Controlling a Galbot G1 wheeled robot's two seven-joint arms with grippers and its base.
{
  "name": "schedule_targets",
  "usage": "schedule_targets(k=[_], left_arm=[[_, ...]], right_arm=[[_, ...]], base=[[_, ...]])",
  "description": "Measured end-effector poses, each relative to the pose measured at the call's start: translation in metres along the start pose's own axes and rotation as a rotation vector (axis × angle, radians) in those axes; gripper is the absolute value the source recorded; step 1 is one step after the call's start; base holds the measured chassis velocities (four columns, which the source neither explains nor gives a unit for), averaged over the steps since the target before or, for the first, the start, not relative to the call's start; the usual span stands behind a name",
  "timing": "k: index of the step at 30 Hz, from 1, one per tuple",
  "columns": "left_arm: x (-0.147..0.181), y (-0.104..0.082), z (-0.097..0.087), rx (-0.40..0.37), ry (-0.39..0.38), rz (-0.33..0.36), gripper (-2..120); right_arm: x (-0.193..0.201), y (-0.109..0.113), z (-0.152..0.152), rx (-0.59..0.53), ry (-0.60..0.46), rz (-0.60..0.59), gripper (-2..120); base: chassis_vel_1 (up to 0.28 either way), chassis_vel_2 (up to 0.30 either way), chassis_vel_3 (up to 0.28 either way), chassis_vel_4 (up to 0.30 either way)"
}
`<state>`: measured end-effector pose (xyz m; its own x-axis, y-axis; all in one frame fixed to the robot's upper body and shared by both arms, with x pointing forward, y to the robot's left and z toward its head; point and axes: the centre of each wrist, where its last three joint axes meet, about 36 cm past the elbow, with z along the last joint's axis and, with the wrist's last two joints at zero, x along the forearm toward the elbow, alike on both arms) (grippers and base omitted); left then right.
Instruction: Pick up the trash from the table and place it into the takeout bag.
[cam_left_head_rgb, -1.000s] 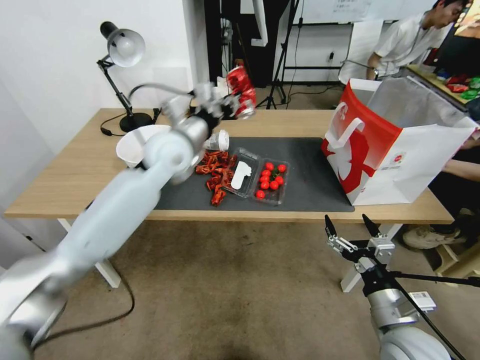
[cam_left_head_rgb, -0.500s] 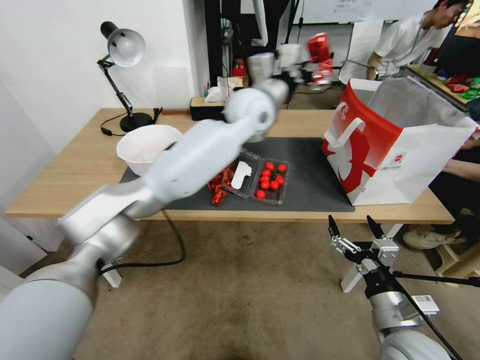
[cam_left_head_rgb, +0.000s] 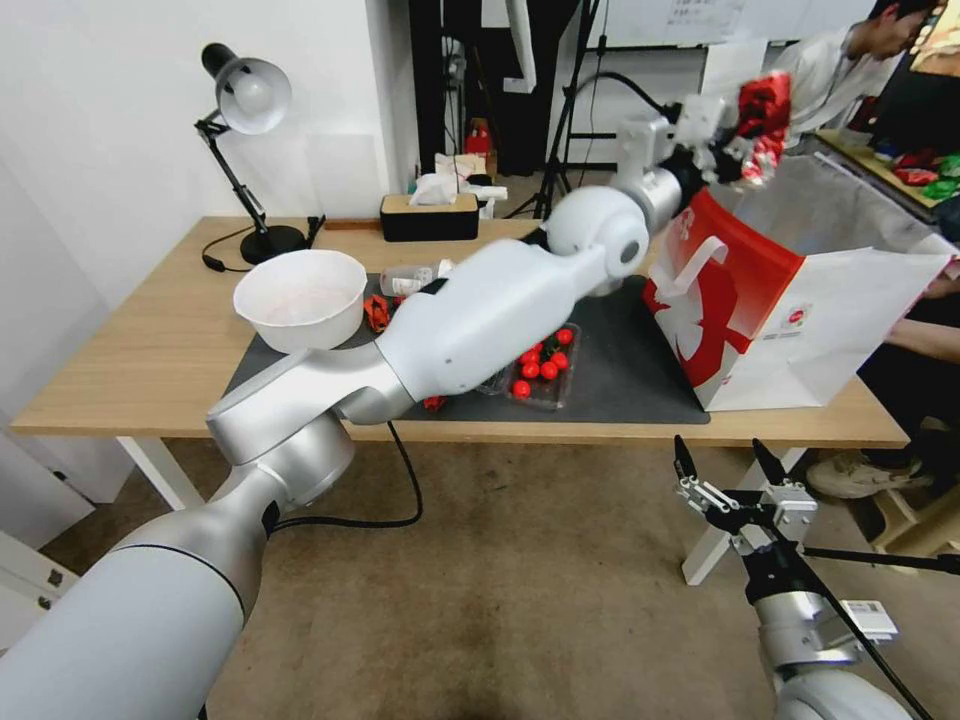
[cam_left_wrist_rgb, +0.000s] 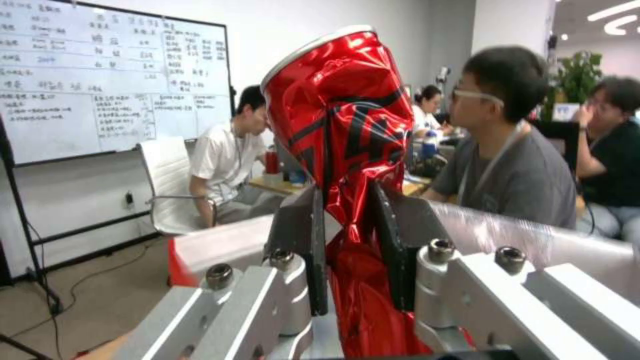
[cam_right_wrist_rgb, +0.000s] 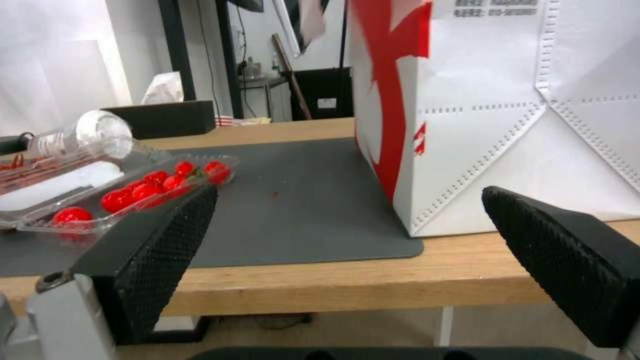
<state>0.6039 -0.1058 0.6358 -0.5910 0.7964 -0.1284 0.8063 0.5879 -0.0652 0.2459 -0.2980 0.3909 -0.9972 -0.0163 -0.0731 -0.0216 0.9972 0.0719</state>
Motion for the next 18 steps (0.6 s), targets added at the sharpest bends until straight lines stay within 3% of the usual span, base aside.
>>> schedule_targets(k=[5,9,12,14,18], left_arm=[[0.002,-0.002,0.01,-0.001,0.01,-0.001,15],[0.002,-0.002,0.012,0.002,0.011,-0.005,25],[0.003,-0.002,0.01,0.006,0.004,-0.004,41],[0.004,-0.004,0.009,0.008,0.001,-0.002,42],[0.015,-0.002,0.01,0.008,-0.006,-0.006,61]], right_arm=[[-0.002,-0.002,0.003,-0.004,0.001,0.001,100],[-0.003,0.0,0.008,-0.008,0.006,-0.015,100],[-0.005,0.004,0.01,-0.014,0.005,-0.027,100],[-0.006,0.005,0.01,-0.014,0.004,-0.031,100],[-0.007,0.007,0.01,-0.015,0.0,-0.038,100]], base=[[0.0,0.0,0.0,0.0],[0.0,0.0,0.0,0.0],[0.0,0.0,0.0,0.0],[0.0,0.0,0.0,0.0],[0.0,0.0,0.0,0.0]])
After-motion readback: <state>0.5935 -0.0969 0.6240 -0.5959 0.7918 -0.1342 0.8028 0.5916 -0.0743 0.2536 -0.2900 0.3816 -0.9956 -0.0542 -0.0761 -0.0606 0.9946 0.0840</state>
